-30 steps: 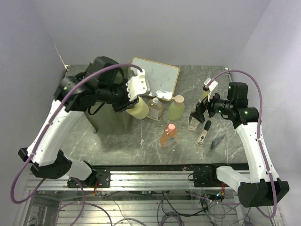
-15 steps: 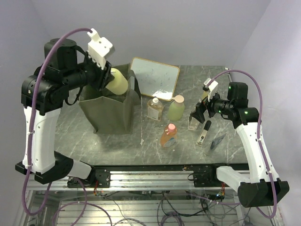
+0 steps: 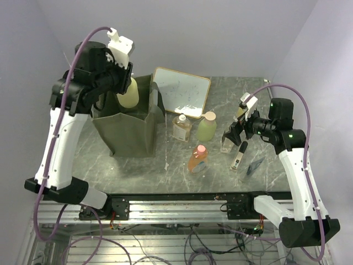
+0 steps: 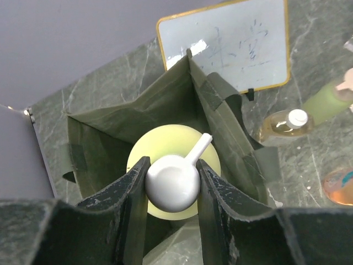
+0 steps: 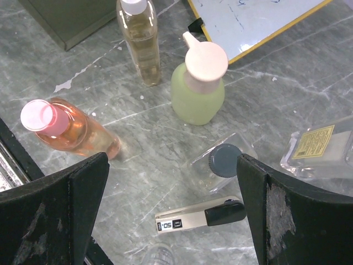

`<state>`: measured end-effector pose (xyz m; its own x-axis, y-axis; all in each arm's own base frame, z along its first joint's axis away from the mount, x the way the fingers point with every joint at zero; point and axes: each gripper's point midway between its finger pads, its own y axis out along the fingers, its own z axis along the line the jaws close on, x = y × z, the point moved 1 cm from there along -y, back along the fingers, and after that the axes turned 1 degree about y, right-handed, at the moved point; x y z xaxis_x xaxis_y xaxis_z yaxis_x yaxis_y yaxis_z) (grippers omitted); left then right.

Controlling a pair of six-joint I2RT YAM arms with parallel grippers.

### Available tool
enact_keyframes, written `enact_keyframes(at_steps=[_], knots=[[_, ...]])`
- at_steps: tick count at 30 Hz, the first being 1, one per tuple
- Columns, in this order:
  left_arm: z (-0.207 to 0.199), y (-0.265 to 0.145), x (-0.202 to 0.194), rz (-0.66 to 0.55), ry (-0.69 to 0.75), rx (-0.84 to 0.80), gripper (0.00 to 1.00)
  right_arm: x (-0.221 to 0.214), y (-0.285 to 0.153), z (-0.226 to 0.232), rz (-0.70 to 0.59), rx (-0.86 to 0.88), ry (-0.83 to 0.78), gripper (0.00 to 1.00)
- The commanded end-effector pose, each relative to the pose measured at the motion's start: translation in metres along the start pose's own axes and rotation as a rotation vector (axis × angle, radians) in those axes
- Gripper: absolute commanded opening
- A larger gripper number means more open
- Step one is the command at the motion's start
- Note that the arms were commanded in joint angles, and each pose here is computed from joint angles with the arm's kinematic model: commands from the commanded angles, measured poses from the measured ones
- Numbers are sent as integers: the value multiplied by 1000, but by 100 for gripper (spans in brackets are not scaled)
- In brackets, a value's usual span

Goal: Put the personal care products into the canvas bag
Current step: Place the care product in the canvas bag.

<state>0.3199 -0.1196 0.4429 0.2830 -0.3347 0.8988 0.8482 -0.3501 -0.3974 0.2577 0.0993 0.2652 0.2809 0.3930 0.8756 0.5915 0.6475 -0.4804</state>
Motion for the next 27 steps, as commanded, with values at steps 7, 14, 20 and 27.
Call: enact_keyframes(at_steps=[7, 14, 20, 27], knots=[[27, 65, -4, -93, -34, 54, 7, 3, 7, -3, -10, 37, -46, 100], [22, 107, -45, -43, -81, -12, 7, 11, 21, -16, -47, 40, -99, 100], [13, 140, -74, -23, -62, -55, 7, 26, 29, -23, -147, 19, -116, 100], [8, 168, -90, -23, -88, -76, 7, 26, 28, -21, -167, 10, -98, 100]])
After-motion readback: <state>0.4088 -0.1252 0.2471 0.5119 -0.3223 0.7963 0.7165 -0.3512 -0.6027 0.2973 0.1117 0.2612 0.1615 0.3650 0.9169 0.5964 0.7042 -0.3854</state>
